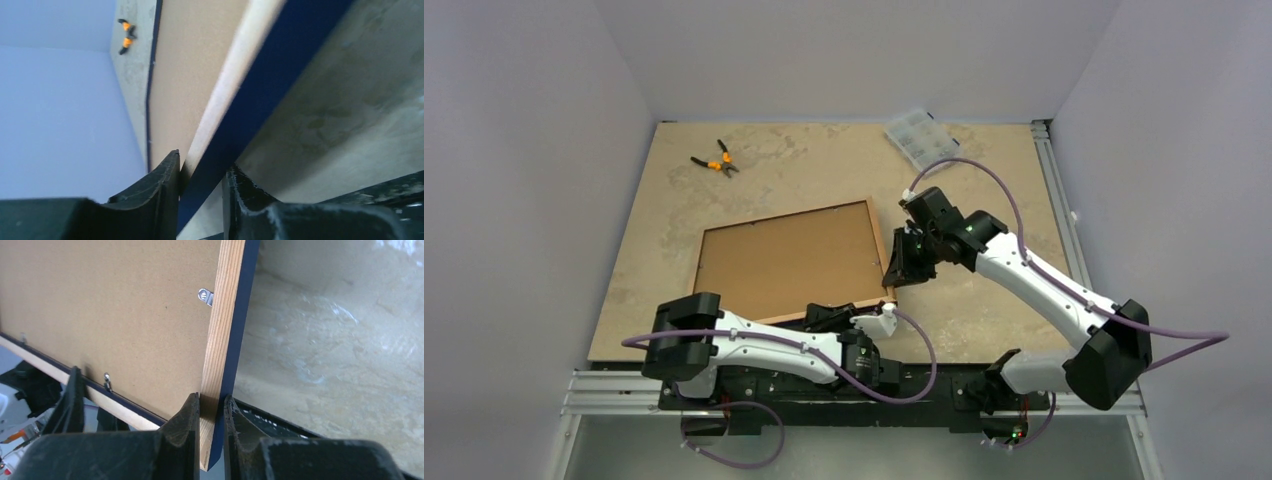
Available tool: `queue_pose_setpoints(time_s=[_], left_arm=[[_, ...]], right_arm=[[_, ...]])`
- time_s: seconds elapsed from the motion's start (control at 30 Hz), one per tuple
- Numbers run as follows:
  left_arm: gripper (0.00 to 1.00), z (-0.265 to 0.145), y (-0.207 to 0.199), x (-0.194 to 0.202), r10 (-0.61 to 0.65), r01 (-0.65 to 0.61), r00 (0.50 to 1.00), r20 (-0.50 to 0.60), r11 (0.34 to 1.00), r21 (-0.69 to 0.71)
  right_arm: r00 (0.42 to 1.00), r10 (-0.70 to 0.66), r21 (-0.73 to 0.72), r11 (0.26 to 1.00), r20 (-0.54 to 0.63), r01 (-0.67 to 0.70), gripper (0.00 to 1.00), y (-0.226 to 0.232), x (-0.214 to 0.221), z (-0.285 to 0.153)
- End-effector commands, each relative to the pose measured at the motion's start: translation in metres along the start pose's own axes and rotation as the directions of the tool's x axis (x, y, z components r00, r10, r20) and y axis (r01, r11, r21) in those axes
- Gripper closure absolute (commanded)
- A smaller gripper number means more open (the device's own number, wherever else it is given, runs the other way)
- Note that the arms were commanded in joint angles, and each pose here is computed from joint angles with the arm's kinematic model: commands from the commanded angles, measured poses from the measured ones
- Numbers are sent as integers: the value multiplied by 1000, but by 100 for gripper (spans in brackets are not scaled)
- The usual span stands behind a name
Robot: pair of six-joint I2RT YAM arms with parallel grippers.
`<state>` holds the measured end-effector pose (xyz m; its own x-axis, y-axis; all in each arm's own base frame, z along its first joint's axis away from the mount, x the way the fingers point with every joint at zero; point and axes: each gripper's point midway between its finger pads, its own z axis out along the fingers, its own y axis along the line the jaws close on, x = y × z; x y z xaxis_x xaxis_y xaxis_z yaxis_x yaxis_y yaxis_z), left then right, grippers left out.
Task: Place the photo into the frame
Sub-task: Turn over the photo frame at the center of the board.
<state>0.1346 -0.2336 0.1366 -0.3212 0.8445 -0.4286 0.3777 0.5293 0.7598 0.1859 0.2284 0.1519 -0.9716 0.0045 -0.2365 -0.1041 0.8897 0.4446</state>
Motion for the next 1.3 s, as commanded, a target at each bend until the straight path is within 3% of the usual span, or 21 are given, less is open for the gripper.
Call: queue_pose_setpoints(time_s=[0.0, 0.03, 0.17, 0.23, 0.33, 0.47, 0.6, 0.8, 0.93, 0.97, 1.1, 1.27], left_arm=[[86, -2, 23, -20, -114, 119, 991, 64, 990, -75], [89, -3, 26, -20, -112, 118, 992, 65, 990, -84], [100, -7, 36, -22, -110, 116, 992, 67, 988, -101], [100, -9, 41, -23, -118, 124, 991, 69, 988, -95], [100, -14, 46, -27, -136, 141, 988, 76, 988, -65], [100, -22, 49, -33, -183, 182, 979, 91, 983, 23], [100, -31, 50, -37, -234, 220, 966, 106, 967, 131], [100, -48, 56, -41, -299, 256, 947, 117, 923, 287], [100, -62, 63, -44, -324, 259, 938, 120, 890, 375], [100, -65, 65, -44, -331, 261, 936, 120, 881, 396], [100, -78, 74, -42, -374, 274, 919, 124, 833, 481], [100, -97, 85, -39, -447, 282, 884, 140, 747, 601]], right_arm=[[999, -46, -153, 987, 28, 50, 98, 32, -3, -25], [998, -48, -161, 985, 42, 54, 91, 34, -6, -27], [987, -53, -167, 983, 155, 79, 47, 37, -24, -45], [970, -60, -150, 984, 234, 97, 27, 35, -37, -59], [927, -98, -118, 982, 362, 150, 9, 33, -56, -84], [842, -191, -63, 964, 505, 257, 6, 34, -74, -117], [705, -272, -11, 929, 655, 369, 6, 37, -85, -153], [393, -294, 47, 846, 871, 531, 7, 50, -86, -210], [172, -289, 116, 759, 942, 640, 9, 60, -78, -233], [143, -303, 137, 738, 942, 661, 9, 61, -75, -233], [11, -434, 269, 576, 901, 772, 11, 70, -62, -224], [-134, -499, 285, 240, 856, 928, 13, 93, -23, -202]])
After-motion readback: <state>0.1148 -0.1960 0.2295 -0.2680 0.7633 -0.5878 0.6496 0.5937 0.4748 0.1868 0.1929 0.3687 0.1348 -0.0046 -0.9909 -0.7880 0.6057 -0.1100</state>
